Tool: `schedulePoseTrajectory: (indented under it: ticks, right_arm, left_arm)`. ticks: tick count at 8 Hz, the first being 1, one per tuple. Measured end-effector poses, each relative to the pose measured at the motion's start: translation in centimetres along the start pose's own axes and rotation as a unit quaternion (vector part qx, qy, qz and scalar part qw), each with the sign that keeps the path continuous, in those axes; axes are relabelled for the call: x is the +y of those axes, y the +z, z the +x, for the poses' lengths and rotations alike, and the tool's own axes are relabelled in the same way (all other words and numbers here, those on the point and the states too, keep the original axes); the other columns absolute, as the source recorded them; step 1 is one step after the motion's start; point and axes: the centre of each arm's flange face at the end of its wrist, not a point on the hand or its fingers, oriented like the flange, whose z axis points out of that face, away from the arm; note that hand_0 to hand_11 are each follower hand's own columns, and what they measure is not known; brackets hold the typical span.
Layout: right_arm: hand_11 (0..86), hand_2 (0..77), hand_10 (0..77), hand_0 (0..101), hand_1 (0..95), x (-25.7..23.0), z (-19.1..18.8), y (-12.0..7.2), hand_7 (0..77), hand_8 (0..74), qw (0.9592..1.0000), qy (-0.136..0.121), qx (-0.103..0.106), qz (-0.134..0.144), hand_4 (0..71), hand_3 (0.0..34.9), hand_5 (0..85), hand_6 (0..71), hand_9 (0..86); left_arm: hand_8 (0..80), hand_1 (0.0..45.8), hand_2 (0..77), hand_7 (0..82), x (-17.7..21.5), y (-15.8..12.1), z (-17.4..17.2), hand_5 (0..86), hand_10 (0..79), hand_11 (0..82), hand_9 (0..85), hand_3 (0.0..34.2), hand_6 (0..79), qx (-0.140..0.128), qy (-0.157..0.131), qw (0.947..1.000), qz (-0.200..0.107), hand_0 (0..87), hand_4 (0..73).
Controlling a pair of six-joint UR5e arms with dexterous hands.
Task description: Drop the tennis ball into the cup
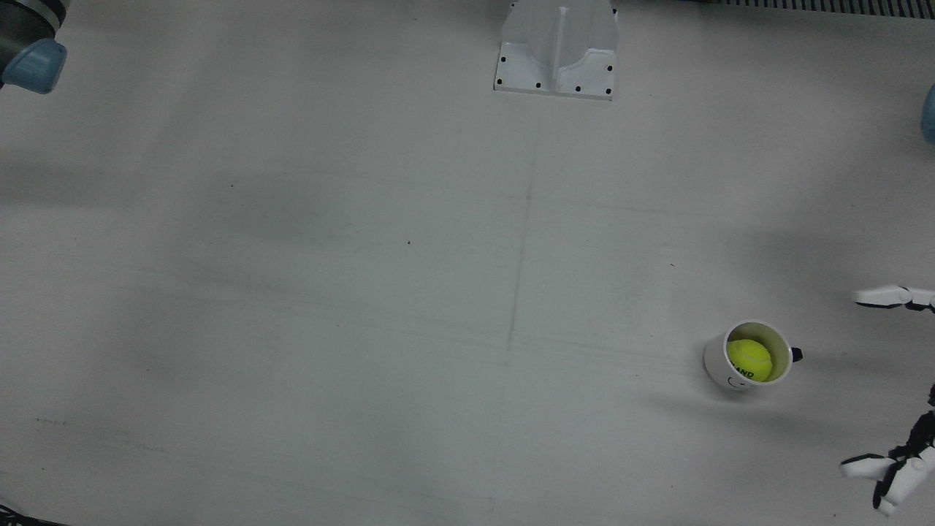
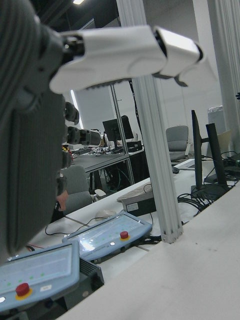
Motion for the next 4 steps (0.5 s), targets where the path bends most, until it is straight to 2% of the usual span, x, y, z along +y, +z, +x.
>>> schedulePoseTrajectory:
  ticks: [1,2,3,4]
  right_arm:
    - [0.5,0.5,0.0,0,0.5,0.0,0.0,0.0,0.0,0.0,1.0,0.0,0.0,0.0,0.0,0.0,0.0,0.0,0.0]
    - [0.5,0.5,0.0,0,0.5,0.0,0.0,0.0,0.0,0.0,1.0,0.0,0.0,0.0,0.0,0.0,0.0,0.0,0.0]
    - [0.5,0.5,0.0,0,0.5,0.0,0.0,0.0,0.0,0.0,1.0,0.0,0.0,0.0,0.0,0.0,0.0,0.0,0.0]
    - [0.5,0.5,0.0,0,0.5,0.0,0.0,0.0,0.0,0.0,1.0,0.0,0.0,0.0,0.0,0.0,0.0,0.0,0.0]
  left_arm:
    - [0.0,25.1,20.2,17.4,-0.8,1.9,4.1,2.2,0.0,0.0,2.7,0.2,0.0,0.024,0.008,0.9995,0.018,49.8,1.1]
    - [0.0,25.1,18.0,13.6,-2.7,2.1,7.4,2.7,0.0,0.5,2.2,0.1,0.0,0.044,0.013,0.9981,0.041,49.9,1.1]
    - [0.0,27.3,20.7,14.7,-5.3,0.8,10.6,2.7,0.0,0.5,2.2,0.0,0.0,0.066,0.016,0.9953,0.068,49.9,1.1]
    - [0.0,27.3,20.7,16.4,-7.4,-1.1,13.4,2.7,0.0,0.5,2.2,0.0,0.0,0.087,0.018,0.9919,0.092,52.1,1.1]
